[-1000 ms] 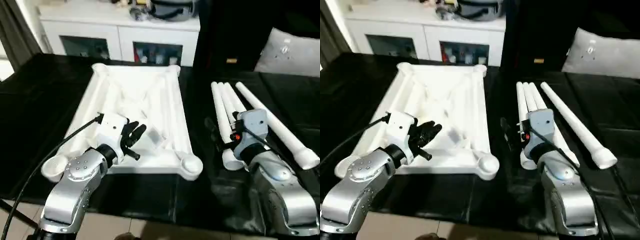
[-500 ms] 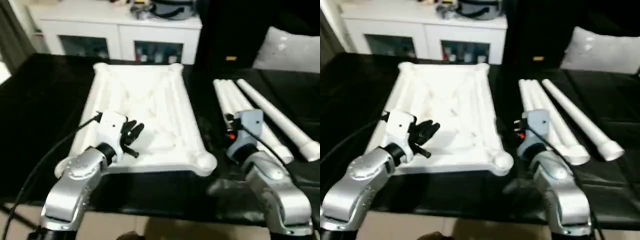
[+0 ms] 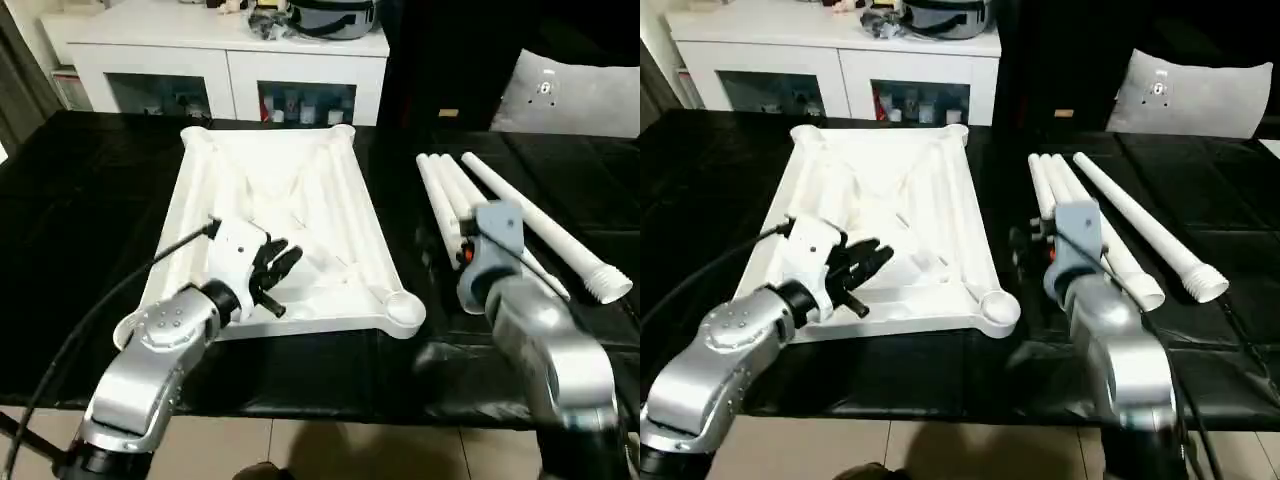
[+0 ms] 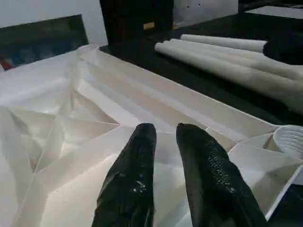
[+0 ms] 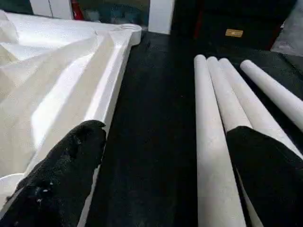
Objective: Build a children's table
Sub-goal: Move table base, then pick table leg
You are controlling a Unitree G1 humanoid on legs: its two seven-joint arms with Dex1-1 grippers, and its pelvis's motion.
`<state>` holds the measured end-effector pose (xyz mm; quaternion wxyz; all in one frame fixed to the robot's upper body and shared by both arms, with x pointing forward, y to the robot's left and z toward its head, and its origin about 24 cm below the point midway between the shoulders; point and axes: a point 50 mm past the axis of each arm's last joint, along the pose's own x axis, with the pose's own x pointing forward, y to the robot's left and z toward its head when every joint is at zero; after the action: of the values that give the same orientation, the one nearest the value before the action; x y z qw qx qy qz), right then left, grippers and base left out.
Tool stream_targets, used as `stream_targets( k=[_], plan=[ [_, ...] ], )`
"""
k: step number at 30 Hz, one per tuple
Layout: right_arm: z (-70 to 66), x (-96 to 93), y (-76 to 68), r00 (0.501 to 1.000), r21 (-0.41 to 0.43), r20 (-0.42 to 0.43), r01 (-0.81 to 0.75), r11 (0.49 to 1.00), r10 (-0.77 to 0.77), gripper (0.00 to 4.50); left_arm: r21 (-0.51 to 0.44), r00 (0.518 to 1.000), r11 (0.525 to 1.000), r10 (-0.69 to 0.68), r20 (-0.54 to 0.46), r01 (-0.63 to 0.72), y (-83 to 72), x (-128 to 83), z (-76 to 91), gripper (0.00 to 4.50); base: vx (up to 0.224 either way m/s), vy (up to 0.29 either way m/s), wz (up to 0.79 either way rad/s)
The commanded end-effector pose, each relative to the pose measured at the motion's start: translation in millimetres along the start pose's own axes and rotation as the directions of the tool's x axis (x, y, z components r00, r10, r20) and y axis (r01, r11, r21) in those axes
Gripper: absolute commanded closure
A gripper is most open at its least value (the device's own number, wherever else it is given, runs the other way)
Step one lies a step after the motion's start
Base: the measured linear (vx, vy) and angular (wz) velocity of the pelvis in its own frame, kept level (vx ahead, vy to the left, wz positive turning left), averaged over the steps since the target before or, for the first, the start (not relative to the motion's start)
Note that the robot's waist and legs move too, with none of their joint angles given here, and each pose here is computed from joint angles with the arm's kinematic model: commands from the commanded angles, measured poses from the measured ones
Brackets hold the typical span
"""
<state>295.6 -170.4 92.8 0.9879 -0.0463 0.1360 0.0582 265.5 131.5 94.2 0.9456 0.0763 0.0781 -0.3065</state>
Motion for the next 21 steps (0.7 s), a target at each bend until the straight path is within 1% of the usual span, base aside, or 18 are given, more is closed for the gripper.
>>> stream_targets(
  k=[1,3,4,6,7,8,9,11,12,14,15,17,18,21],
  plan=[
    [0.9,4.6,-6.0,1.0,-0.024,-0.011,0.01,1.0,-0.01,0.0,0.028,0.999,0.999,-0.039,-0.008,0.04,-1.8,2,1.5,3.46,0.0,0.0,0.0],
    [3.1,10.8,-7.9,1.0,-0.043,-0.024,0.006,0.999,-0.007,0.0,0.006,0.997,0.997,-0.078,-0.005,0.078,-3.4,2,2.6,3.46,0.0,0.0,0.0],
    [4.4,15.0,-9.0,0.999,-0.038,-0.037,0.009,0.999,-0.01,0.0,0.0,0.995,0.995,-0.103,-0.002,0.103,-4.7,1,3.9,3.28,0.0,0.0,0.0],
    [4.3,22.2,-13.3,0.996,-0.028,-0.076,0.042,0.999,-0.044,0.0,0.002,0.99,0.99,-0.138,-0.001,0.138,-6.9,1,5.7,3.12,0.0,0.0,0.0],
    [3.9,23.1,-13.7,0.995,-0.027,-0.083,0.046,0.999,-0.048,0.0,0.003,0.99,0.99,-0.143,-0.001,0.143,-7.2,1,5.8,3.07,0.0,0.0,0.0],
    [0.0,30.2,-17.5,0.986,-0.035,-0.146,0.071,0.997,-0.076,0.0,0.015,0.983,0.983,-0.185,-0.008,0.185,-10.4,1,6.0,2.92,0.0,0.0,0.0],
    [-1.3,33.6,-19.3,0.982,-0.04,-0.169,0.081,0.996,-0.087,0.0,0.026,0.98,0.98,-0.199,-0.014,0.199,-11.7,1,5.4,2.77,0.0,0.0,0.0],
    [-1.4,36.2,-20.8,0.978,-0.042,-0.186,0.089,0.995,-0.095,0.0,0.033,0.978,0.978,-0.206,-0.019,0.206,-12.6,1,4.8,2.68,0.0,0.0,0.0],
    [-1.2,39.8,-21.4,0.973,-0.037,-0.216,0.078,0.996,-0.084,0.0,0.035,0.976,0.976,-0.216,-0.023,0.216,-14.0,0,4.2,2.65,0.0,0.0,0.0],
    [-2.3,43.1,-21.2,0.967,-0.033,-0.246,0.057,0.998,-0.063,0.0,0.035,0.975,0.975,-0.221,-0.024,0.222,-15.0,-1,4.1,2.46,0.0,0.0,0.0],
    [-3.0,45.1,-20.8,0.965,-0.036,-0.257,0.041,0.999,-0.049,0.0,0.038,0.974,0.974,-0.225,-0.026,0.225,-15.7,-1,4.1,2.27,0.0,0.0,0.0],
    [-3.2,46.1,-20.3,0.965,-0.034,-0.26,0.034,0.999,-0.042,0.0,0.041,0.974,0.973,-0.227,-0.027,0.228,-16.0,-1,4.1,2.25,0.0,0.0,0.0],
    [-3.2,48.6,-18.3,0.962,-0.017,-0.272,0.024,1.0,-0.027,0.0,0.047,0.972,0.971,-0.231,-0.032,0.233,-16.7,-2,3.9,2.23,0.0,0.0,0.0],
    [-3.5,51.0,-18.1,0.957,-0.029,-0.288,0.037,0.999,-0.043,0.0,0.059,0.972,0.971,-0.23,-0.042,0.232,-17.6,-1,2.0,1.88,0.055,-0.028,-0.05]
  ],
)
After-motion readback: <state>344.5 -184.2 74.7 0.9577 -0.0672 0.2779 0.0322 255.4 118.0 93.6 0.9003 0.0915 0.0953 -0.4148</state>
